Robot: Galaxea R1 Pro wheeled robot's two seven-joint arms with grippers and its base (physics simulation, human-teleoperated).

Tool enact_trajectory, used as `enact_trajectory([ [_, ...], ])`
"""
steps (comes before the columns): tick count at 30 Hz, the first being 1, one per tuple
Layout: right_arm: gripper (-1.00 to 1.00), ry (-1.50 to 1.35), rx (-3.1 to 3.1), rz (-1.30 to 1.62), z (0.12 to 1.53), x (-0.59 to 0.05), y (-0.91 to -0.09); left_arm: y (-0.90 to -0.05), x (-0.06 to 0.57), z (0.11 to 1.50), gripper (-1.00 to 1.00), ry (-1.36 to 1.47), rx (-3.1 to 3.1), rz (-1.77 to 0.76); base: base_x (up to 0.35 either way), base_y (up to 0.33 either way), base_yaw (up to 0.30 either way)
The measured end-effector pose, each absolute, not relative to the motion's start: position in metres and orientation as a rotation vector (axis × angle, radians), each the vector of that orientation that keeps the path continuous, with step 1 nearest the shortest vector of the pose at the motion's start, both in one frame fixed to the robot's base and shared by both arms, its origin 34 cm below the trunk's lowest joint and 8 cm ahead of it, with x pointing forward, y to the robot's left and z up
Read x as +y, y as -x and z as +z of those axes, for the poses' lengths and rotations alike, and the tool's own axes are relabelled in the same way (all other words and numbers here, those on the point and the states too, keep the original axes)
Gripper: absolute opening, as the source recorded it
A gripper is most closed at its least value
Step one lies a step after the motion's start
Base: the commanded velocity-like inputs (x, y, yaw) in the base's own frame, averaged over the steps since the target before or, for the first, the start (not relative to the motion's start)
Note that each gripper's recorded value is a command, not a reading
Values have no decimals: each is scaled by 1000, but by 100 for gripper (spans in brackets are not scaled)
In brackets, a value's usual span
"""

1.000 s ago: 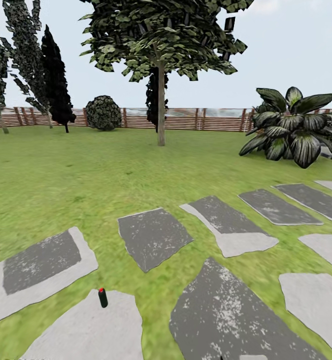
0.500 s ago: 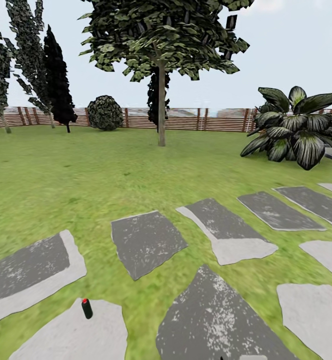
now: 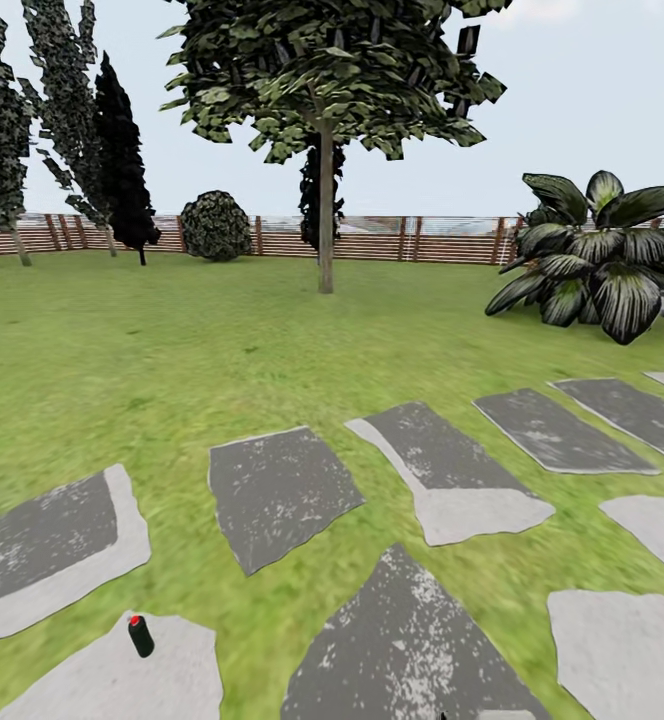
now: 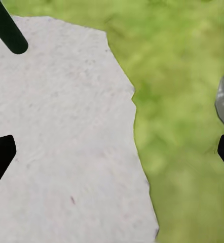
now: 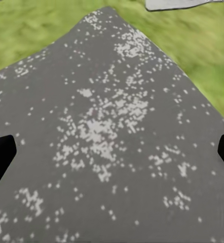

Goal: In the garden, pick up the pesticide atomizer on the floor and spray pesticide onto both trees until each tree trunk is fully covered.

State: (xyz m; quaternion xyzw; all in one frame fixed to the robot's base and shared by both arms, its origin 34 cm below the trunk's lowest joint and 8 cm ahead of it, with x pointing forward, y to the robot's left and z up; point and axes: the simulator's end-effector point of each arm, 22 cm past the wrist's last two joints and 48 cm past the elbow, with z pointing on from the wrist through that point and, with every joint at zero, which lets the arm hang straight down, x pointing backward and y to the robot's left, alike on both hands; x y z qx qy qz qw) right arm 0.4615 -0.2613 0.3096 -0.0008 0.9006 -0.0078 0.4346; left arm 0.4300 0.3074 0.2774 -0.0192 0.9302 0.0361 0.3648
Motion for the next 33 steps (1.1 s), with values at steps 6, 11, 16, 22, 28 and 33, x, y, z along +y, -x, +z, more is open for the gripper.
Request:
enact_trajectory([
  [6, 100, 2, 2242, -19, 310, -261, -462, -430, 307, 277, 100, 49, 2392, 93, 98, -267, 110],
  [11, 100, 2, 2242, -19, 310, -261, -462, -430, 307, 277, 100, 49, 2392, 93, 96, -268, 257],
  [16, 100, 2, 2241, -19, 310, -261, -462, -430, 307, 277, 100, 49, 2392, 93, 95, -268, 273],
  [22, 100, 2, 2242, -19, 310, -261, -462, -430, 307, 277, 100, 49, 2392, 93, 95, -268, 276],
  [28, 100, 2, 2242, -19, 310, -261, -462, -430, 308, 277, 100, 51, 2392, 93, 95, -268, 276],
  [33, 100, 2, 2242, -19, 310, -261, -461, -430, 308, 277, 100, 51, 2392, 94, 95, -268, 276],
])
